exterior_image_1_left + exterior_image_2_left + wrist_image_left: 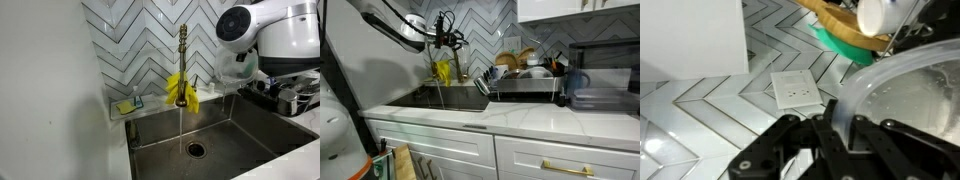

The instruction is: Put the lunchbox under the running water, pour the water out of the lunchbox into the sink and then close the tap

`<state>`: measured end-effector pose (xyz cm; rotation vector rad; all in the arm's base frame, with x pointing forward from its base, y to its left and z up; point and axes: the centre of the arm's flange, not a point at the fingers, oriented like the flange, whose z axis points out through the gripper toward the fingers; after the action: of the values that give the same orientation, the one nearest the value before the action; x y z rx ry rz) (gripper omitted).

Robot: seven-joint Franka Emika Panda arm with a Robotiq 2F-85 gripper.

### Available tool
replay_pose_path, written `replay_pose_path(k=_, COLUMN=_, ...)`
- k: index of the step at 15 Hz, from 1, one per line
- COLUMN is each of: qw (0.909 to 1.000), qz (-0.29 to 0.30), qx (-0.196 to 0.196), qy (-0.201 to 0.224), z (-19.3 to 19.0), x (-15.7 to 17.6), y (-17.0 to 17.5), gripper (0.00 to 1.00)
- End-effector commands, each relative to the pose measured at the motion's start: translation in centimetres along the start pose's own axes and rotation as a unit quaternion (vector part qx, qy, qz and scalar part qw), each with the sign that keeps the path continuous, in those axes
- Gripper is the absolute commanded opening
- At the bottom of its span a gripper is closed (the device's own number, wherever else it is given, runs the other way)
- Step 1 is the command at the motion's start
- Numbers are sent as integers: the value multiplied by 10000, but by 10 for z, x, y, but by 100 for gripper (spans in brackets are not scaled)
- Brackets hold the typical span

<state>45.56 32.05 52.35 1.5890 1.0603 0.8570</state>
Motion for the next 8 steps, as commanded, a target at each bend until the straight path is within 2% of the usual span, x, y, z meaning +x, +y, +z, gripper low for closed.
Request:
replay_pose_path(k=1, qw=9956, qz=344, qx=-863, qy=146, z=-8, x=-3, y=-10, gripper=2)
replay_pose_path(k=8, qw=9942, qz=527, qx=-904, qy=-264, z=-5, x=-13, y=-19, gripper=2)
